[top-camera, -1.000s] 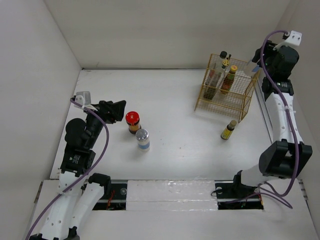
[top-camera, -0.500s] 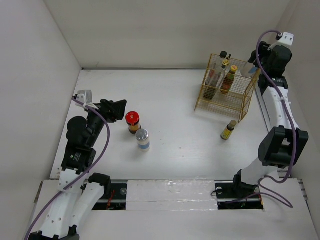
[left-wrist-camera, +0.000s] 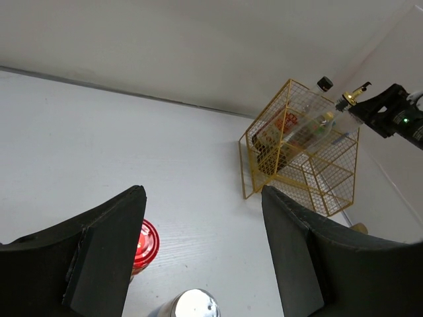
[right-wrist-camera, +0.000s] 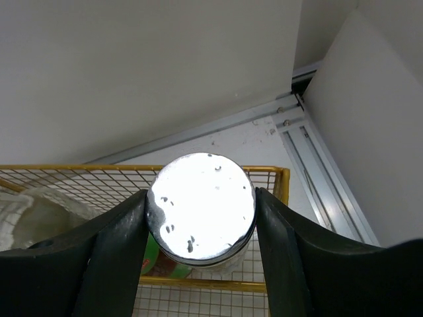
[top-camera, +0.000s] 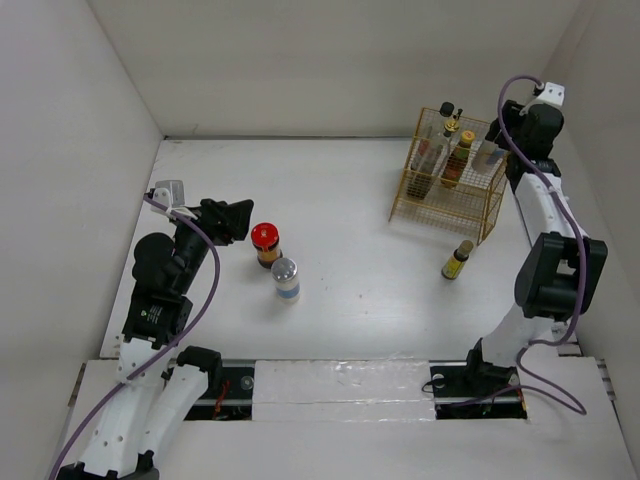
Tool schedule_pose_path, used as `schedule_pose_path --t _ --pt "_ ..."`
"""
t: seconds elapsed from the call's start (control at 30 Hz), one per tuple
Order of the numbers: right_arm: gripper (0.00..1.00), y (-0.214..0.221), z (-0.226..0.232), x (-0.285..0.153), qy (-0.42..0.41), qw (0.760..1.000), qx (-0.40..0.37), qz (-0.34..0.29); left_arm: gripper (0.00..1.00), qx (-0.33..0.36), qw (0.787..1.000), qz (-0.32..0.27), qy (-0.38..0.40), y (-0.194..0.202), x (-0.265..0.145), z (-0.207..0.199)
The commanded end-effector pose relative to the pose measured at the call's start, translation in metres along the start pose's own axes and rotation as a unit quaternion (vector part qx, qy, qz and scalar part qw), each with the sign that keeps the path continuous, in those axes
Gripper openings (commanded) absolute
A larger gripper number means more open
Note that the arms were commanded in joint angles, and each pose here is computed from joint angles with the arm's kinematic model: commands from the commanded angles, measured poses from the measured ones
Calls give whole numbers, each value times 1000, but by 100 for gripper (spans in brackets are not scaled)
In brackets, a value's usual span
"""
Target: Organize the condiment bottles
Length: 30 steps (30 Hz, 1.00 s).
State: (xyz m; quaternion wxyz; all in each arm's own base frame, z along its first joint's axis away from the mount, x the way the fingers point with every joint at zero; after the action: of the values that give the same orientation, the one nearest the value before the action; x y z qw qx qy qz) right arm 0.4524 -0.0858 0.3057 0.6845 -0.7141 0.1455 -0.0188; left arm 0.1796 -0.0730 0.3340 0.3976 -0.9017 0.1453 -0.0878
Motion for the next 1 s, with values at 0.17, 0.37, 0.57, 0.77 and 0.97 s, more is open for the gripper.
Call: schedule_pose_path --t 0.17,0.37,0.57,0.77,0.97 --pt "38 6 10 26 -3 1000 -4 -15 66 5 1000 -19 22 -8 0 -9" --pt "57 9 15 27 14 1000 -6 -4 66 5 1000 -19 22 -8 0 -9" --pt "68 -23 23 0 35 999 -4 -40 66 5 1000 -19 22 -8 0 -9" --pt "73 -54 22 -44 49 995 4 -82 66 5 1000 -19 22 -8 0 -9" --pt "67 -63 36 -108 38 993 20 -114 66 6 999 -19 29 -9 -2 -11"
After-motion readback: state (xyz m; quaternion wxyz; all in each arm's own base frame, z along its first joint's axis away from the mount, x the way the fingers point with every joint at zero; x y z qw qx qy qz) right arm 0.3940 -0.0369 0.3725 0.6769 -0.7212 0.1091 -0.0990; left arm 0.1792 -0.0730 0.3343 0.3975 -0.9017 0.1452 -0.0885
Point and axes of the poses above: each gripper's point midway between its finger pads, its own x axis out along the fingers, its own z axis along the line the jaws close on, y = z × x, the point moved 9 cm from there along -x, back along the fingers, and after that the axes turned 13 degrees about -x, right-handed, at the moved point
